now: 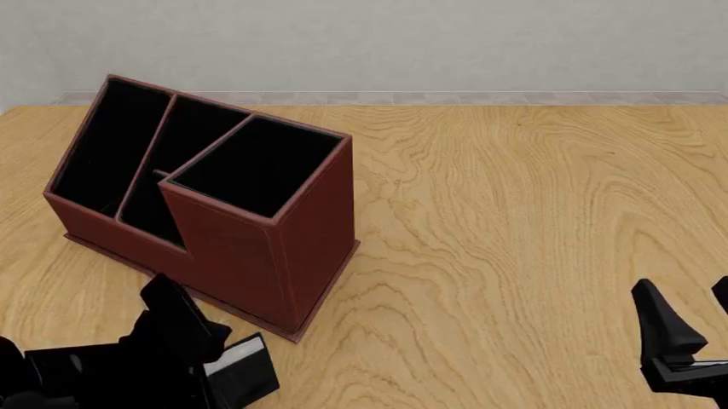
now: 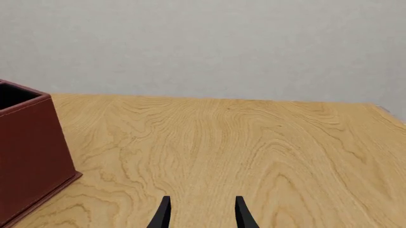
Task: Pick up the book and place it in the left compartment of the caddy.
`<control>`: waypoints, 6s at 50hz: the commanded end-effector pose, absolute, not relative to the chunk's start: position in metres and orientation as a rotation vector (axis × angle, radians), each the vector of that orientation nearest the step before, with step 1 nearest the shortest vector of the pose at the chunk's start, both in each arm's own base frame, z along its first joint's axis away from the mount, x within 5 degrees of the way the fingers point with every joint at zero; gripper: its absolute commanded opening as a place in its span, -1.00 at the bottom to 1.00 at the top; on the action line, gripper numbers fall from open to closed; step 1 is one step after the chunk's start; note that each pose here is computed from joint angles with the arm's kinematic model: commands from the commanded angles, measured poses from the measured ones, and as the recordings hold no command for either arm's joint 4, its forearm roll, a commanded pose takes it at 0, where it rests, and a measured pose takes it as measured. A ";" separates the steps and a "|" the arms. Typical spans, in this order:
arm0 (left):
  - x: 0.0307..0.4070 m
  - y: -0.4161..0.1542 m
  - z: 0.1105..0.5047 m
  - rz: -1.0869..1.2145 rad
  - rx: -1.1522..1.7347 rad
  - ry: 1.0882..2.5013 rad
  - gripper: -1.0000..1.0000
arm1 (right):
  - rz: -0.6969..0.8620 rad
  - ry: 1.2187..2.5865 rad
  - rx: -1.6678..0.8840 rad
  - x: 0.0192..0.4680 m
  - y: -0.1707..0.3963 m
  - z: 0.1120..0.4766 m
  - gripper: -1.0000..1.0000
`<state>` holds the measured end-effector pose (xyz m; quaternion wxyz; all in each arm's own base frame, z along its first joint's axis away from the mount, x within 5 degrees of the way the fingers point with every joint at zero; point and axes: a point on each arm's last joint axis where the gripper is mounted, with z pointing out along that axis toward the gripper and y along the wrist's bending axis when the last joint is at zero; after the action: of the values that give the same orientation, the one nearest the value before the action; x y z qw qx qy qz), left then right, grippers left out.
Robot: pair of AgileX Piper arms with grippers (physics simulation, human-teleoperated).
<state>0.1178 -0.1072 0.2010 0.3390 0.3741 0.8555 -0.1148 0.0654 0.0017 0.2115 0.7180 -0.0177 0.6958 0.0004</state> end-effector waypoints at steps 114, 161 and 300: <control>0.046 -0.056 0.348 -0.560 0.825 1.481 -1.00 | -0.001 1.527 -0.006 0.063 0.000 0.212 1.00; 0.028 0.000 0.390 0.126 0.097 1.400 -1.00 | 0.009 1.536 -0.002 0.064 0.000 0.212 1.00; 0.344 0.063 0.324 0.209 -0.031 2.021 -1.00 | -0.010 1.550 0.016 0.069 -0.001 0.211 1.00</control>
<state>0.3420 0.0621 0.3297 0.5262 -0.0213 0.8462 0.0813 0.0692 -0.0011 0.2115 0.7140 0.0069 0.7000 -0.0039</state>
